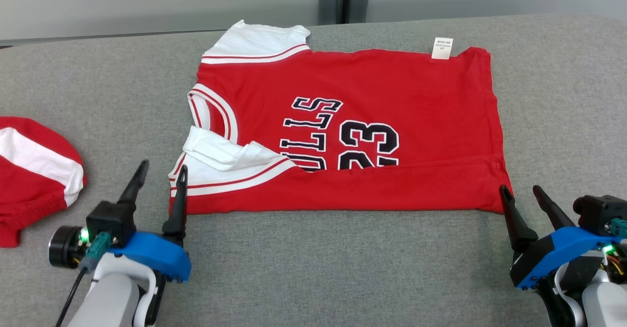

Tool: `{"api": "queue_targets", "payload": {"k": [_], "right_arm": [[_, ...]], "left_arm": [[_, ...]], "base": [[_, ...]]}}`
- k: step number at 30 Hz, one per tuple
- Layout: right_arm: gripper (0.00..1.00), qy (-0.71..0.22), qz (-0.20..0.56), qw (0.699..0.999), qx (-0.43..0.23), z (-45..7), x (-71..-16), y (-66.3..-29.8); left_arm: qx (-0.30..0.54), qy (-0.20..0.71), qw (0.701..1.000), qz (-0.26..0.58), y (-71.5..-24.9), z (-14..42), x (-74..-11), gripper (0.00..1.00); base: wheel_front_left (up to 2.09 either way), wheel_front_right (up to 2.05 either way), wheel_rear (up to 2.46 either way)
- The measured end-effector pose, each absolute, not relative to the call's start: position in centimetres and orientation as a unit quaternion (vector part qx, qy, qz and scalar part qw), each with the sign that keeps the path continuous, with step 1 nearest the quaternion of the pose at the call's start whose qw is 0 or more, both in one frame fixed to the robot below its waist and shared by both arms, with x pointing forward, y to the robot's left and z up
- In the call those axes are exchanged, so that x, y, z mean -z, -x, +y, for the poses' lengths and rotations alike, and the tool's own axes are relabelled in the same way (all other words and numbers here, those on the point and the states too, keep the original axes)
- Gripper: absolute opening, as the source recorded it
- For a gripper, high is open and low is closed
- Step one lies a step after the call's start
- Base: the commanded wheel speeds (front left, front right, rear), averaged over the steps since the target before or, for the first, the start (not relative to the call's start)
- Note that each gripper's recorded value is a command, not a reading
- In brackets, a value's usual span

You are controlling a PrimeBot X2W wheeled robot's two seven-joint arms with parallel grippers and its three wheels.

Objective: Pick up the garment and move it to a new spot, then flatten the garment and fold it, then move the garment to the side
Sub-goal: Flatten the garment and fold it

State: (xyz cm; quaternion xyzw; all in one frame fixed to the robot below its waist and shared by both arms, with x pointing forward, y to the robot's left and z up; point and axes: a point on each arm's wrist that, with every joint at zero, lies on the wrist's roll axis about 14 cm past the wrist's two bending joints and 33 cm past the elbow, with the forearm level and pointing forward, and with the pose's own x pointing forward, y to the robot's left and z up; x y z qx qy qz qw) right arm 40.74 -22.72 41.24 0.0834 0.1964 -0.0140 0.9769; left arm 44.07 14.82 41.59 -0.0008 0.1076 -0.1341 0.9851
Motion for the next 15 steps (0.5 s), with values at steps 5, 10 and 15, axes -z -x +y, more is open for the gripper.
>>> {"api": "queue_targets", "payload": {"k": [5, 10, 15], "right_arm": [[1.0, -0.081, 0.214, 0.973, 0.016, -22.8, -40.2, -40.5], [1.0, -0.082, 0.231, 0.969, 0.021, -22.9, -39.0, -40.5], [1.0, -0.081, 0.243, 0.966, 0.019, -22.7, -38.0, -40.7]], "left_arm": [[0.127, 0.005, 0.982, 0.14, -42.5, 15.5, -39.7, 1.0], [0.129, 0.013, 0.977, 0.171, -41.8, 15.5, -38.1, 1.0], [0.133, 0.025, 0.969, 0.205, -41.0, 15.2, -36.2, 1.0]], "base": [[0.0, 0.0, 0.0], [0.0, 0.0, 0.0], [0.0, 0.0, 0.0]]}}
